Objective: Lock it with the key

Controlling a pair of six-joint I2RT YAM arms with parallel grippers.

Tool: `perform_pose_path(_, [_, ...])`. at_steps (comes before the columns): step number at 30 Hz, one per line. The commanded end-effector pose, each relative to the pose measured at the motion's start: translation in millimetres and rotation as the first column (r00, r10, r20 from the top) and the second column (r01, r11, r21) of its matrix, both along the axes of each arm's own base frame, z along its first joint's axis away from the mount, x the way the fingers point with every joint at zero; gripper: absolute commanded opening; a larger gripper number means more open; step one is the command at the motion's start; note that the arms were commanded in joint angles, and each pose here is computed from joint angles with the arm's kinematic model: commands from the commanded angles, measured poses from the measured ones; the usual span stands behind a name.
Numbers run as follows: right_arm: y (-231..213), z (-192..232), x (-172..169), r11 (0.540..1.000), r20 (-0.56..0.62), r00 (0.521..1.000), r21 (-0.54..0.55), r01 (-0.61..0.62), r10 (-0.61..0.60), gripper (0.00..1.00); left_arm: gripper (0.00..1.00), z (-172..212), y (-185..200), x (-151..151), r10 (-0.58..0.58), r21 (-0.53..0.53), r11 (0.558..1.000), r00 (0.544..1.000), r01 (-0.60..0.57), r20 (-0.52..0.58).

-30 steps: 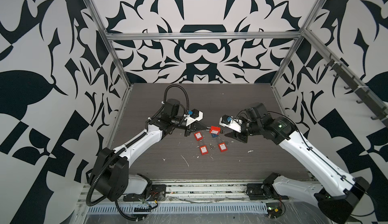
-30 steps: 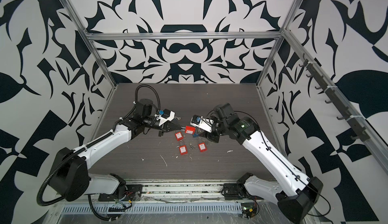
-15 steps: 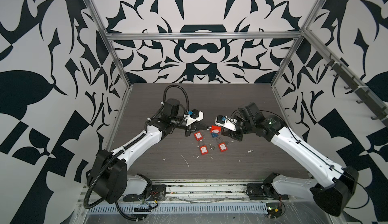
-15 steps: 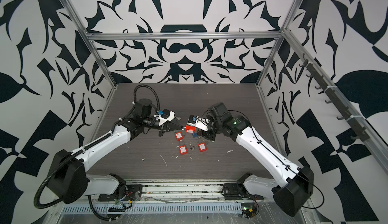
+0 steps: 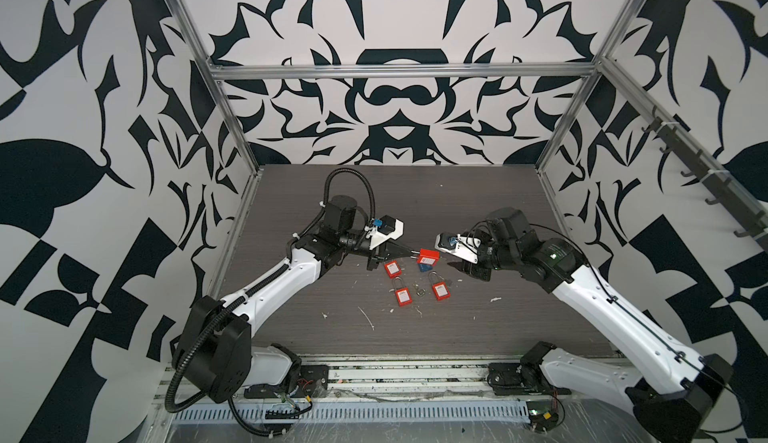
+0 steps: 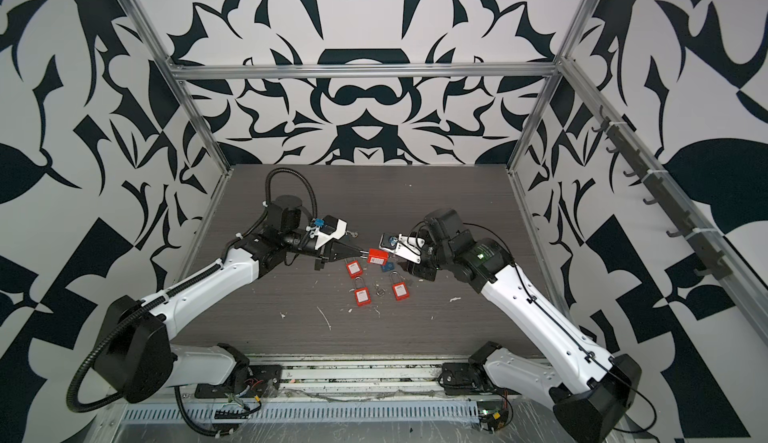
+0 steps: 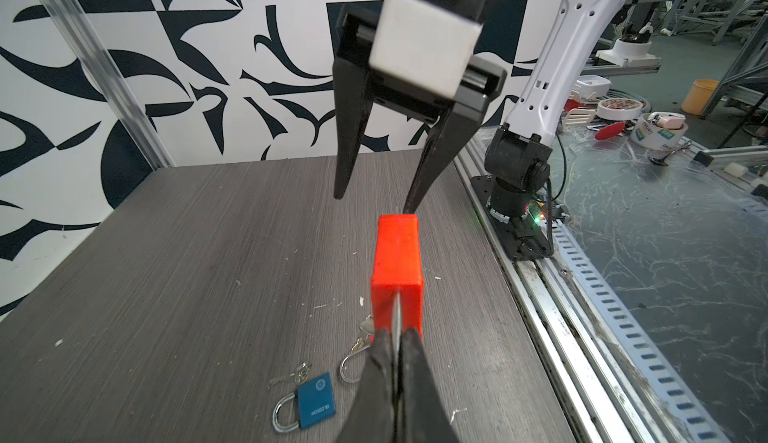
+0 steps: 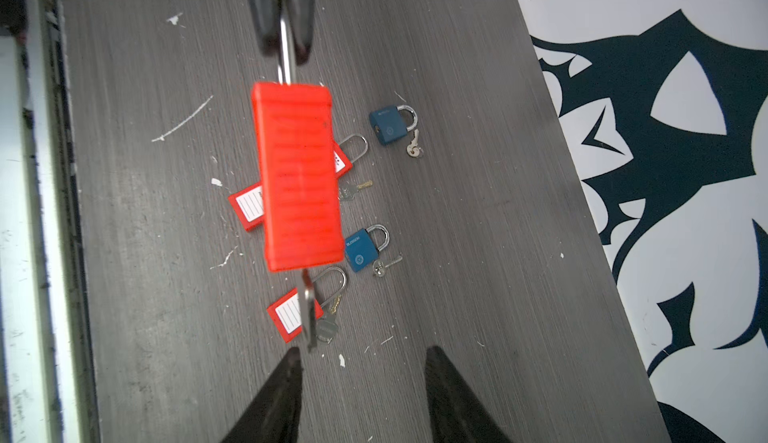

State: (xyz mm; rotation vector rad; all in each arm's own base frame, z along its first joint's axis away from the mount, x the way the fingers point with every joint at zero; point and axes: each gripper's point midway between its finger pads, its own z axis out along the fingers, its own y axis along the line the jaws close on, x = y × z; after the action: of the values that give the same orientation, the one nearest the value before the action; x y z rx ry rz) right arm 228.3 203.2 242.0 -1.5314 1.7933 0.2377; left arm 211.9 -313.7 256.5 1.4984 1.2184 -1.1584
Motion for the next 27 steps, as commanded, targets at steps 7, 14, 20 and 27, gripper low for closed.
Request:
perform_pose_path(7, [22, 20, -13, 0.992, -0.095, 0.991, 0.093, -0.083, 0.092, 0.39, 0.00, 12, -7, -2, -0.037, -0.021, 0.999, 0.999, 0.038, 0.035])
perform_pose_path(14, [20, 12, -18, 0.993, -0.146, 0.983, 0.062, -0.103, 0.111, 0.32, 0.00, 14, -6, -4, -0.034, -0.013, 0.999, 0.998, 0.035, 0.051])
perform_pose_path(20, [23, 9, -18, 0.991, -0.141, 0.983, 0.084, -0.104, 0.115, 0.06, 0.00, 16, -7, -5, -0.048, -0.013, 0.999, 0.997, 0.049, 0.068])
perform_pose_path(27, [7, -9, -29, 0.997, -0.178, 0.982, 0.051, -0.055, 0.063, 0.00, 0.00, 16, -2, -4, -0.090, 0.061, 0.994, 0.993, 0.086, 0.076])
